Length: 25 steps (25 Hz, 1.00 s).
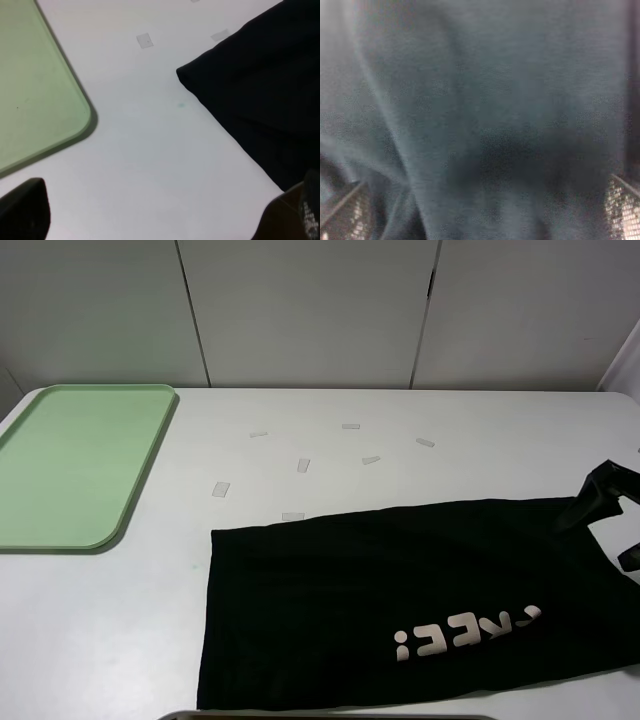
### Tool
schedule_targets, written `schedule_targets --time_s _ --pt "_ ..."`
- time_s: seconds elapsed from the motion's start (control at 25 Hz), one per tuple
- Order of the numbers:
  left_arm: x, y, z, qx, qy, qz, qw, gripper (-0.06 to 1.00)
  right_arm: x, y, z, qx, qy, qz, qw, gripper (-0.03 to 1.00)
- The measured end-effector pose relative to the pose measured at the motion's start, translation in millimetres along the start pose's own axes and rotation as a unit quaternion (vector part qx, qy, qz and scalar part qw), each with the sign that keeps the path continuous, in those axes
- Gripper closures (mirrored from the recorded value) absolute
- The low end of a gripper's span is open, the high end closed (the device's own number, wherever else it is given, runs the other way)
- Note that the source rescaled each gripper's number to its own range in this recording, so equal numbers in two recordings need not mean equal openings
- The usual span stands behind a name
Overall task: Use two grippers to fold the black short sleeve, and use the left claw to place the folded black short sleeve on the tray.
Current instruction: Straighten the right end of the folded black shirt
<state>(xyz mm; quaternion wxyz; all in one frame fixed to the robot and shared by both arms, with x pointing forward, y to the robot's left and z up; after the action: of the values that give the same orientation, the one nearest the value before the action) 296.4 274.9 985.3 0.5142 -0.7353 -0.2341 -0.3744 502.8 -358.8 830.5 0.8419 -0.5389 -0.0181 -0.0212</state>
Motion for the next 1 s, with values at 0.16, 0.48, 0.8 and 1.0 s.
schedule_targets --time_s 0.16,0.48,0.8,1.0 --pt "0 0 0 0.000 0.000 0.000 1.000 -0.06 0 -4 -12 -0.010 0.016 -0.014 1.000 -0.03" --pt "0 0 0 0.000 0.000 0.000 1.000 -0.06 3 2 -32 -0.029 0.034 -0.026 0.999 -0.03" --pt "0 0 0 0.000 0.000 0.000 1.000 -0.06 -2 18 -37 -0.016 0.047 -0.004 0.999 -0.03" --pt "0 0 0 0.000 0.000 0.000 1.000 -0.06 -2 26 -38 -0.004 0.059 0.001 0.998 -0.03"
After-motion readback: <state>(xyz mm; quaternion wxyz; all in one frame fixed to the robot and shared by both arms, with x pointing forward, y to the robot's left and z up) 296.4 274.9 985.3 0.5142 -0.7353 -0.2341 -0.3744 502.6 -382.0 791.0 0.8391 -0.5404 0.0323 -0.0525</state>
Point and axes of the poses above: a point on each arm's last joint axis where the gripper is mounted, y pointing out along that axis toward the gripper, z along the wrist's bending axis when the last joint is at zero, x = y × z, the point moved 9 cm from there along y, pointing out along that axis toward the gripper, and after that the axes turned 14 degrees about -y, right-handed, at the moved point
